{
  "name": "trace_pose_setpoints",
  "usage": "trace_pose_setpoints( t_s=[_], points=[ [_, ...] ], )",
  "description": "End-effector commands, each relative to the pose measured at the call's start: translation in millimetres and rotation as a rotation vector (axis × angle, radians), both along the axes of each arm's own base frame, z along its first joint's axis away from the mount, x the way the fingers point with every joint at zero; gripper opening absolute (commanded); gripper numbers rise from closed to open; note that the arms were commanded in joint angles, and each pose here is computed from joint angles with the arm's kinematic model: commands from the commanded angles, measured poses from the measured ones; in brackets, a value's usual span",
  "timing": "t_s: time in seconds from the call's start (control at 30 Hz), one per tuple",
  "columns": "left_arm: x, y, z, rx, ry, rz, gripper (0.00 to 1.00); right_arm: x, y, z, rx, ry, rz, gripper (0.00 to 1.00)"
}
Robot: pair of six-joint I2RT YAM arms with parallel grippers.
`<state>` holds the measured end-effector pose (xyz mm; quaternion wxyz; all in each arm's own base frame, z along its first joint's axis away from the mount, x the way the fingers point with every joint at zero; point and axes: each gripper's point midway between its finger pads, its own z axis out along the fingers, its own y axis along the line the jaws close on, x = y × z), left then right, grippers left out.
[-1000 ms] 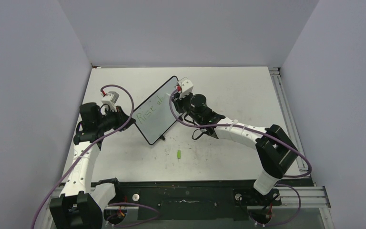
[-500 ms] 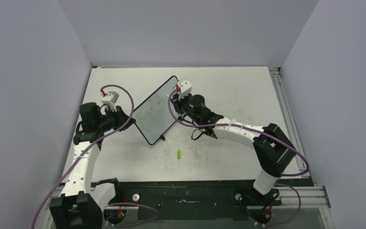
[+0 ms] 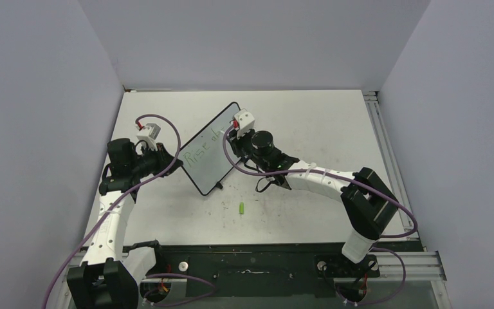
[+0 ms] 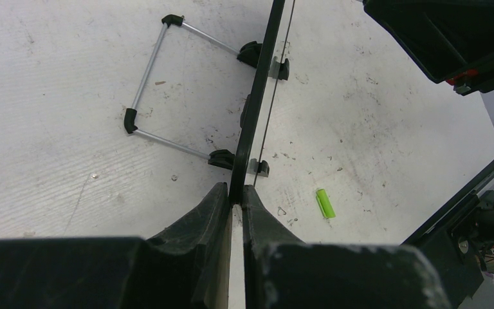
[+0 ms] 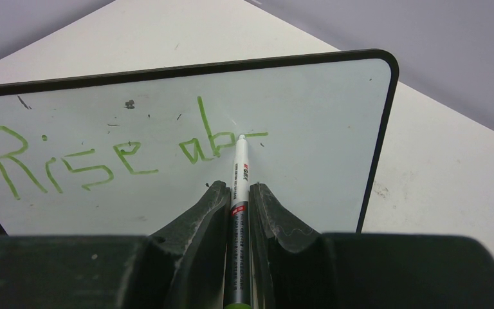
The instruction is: Write a sentence on the whiteboard
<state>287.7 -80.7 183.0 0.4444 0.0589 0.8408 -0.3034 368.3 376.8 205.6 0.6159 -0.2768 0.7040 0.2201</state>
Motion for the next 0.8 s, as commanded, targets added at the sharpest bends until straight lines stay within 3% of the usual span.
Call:
trace_pose_setpoints(
  t_s=[0.0,0.77],
  points=[
    [7.6,-0.3,29.2,0.004,-0.096,-0.011,0.0,-0.4,11.4,26.0,0.051,-0.049,0.015,0.05],
    [7.7,0.0,29.3,0.004,-0.096,-0.01,0.0,4.2,-8.8,8.1,0.016,-0.03,-0.07,0.05]
  ],
)
